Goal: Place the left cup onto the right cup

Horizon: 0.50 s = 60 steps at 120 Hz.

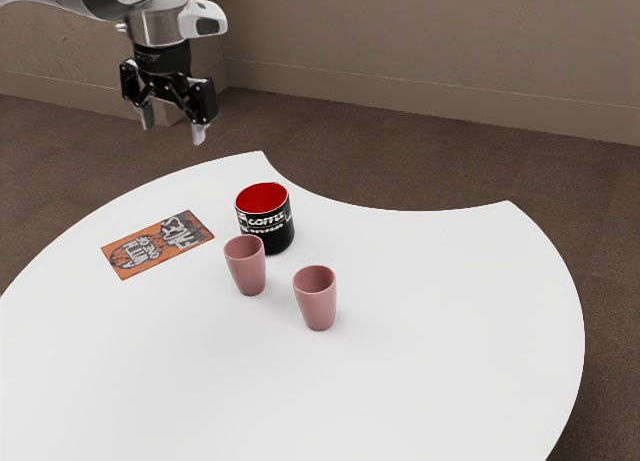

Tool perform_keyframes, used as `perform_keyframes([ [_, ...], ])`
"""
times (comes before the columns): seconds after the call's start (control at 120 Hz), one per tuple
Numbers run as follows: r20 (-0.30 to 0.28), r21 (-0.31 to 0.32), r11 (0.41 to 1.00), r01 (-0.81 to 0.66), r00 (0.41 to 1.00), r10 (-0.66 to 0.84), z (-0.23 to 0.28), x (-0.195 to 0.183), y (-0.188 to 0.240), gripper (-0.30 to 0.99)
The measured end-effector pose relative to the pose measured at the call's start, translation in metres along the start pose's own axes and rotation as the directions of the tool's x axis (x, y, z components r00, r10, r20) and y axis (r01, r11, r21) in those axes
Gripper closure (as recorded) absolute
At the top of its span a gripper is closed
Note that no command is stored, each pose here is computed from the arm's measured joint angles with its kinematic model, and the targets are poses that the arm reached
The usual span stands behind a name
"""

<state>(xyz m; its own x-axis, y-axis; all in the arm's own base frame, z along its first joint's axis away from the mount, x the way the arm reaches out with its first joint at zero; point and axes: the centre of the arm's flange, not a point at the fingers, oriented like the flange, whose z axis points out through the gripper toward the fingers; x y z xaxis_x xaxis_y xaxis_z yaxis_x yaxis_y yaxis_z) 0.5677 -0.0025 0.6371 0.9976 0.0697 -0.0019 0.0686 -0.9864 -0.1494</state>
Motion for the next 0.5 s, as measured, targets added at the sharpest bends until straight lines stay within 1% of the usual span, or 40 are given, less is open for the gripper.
perform_keyframes([
  [0.15,0.005,-0.001,1.0,-0.012,1.0,0.012,0.009,0.007,0.004,0.0],
  [0.35,0.029,-0.013,0.999,-0.033,0.999,0.033,0.061,0.042,0.014,0.0],
  [0.5,0.04,-0.013,0.999,-0.047,0.998,0.047,0.096,0.048,0.023,0.0],
])
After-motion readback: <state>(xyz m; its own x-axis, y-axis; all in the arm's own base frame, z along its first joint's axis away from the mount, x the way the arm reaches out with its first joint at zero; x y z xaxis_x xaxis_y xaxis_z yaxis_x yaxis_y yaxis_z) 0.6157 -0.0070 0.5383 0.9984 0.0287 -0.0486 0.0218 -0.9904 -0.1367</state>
